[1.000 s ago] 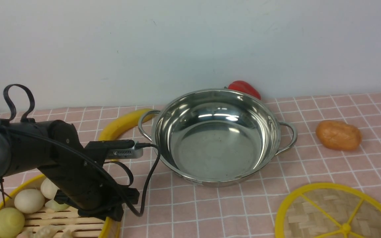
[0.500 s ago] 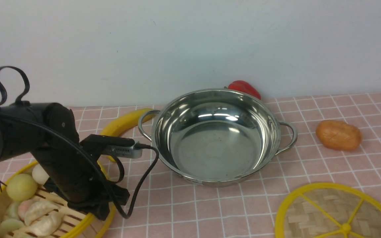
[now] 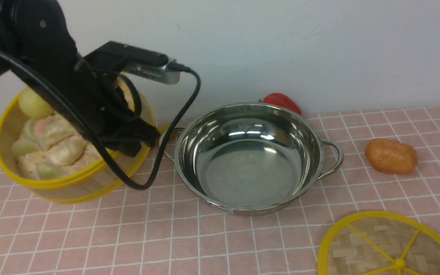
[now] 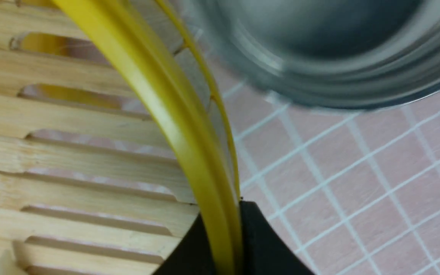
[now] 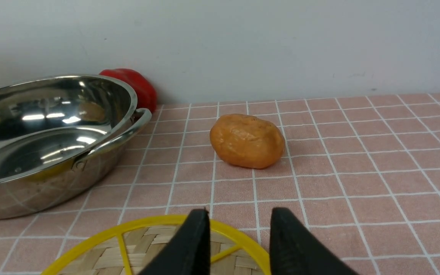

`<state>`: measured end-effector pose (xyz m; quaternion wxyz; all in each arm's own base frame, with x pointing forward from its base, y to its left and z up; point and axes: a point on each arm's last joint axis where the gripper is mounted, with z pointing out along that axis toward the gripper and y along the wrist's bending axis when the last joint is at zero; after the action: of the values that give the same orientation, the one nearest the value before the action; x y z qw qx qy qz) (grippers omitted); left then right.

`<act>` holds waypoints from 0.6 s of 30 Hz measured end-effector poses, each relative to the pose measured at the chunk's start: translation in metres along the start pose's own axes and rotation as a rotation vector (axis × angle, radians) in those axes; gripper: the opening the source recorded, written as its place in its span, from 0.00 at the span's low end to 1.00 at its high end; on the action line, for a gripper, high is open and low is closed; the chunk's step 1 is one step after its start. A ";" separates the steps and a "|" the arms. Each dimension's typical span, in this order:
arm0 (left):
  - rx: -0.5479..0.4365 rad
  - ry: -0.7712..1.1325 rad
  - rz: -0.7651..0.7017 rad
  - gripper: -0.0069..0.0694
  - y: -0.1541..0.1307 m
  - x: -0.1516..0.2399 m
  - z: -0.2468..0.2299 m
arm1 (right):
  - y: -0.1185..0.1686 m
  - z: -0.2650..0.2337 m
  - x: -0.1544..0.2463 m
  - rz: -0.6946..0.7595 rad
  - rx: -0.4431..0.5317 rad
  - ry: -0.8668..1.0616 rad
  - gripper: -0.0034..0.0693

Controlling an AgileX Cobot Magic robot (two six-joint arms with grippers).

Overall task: Place the steamer in the pot on the pink tablecloth, and put the lid on the steamer.
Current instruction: 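Place the bamboo steamer basket with dumplings into the steel pot with the left gripper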

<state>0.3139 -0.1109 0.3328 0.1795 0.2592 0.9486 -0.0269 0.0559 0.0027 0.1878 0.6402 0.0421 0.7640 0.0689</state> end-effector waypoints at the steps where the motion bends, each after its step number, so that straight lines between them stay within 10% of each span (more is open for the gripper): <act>1: 0.011 -0.023 0.068 0.13 -0.013 -0.010 -0.003 | 0.000 0.000 0.000 0.000 0.000 0.000 0.38; 11: 0.001 -0.045 0.651 0.13 -0.100 -0.056 0.040 | 0.000 0.000 0.000 0.000 0.000 0.000 0.38; 18: 0.007 -0.022 0.740 0.13 -0.119 -0.064 0.086 | 0.000 0.000 0.000 0.000 0.000 0.000 0.38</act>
<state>0.3334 -0.2574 0.2699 0.1864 0.5848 0.7887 0.0340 0.0559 0.0027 0.1878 0.6402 0.0421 0.7640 0.0689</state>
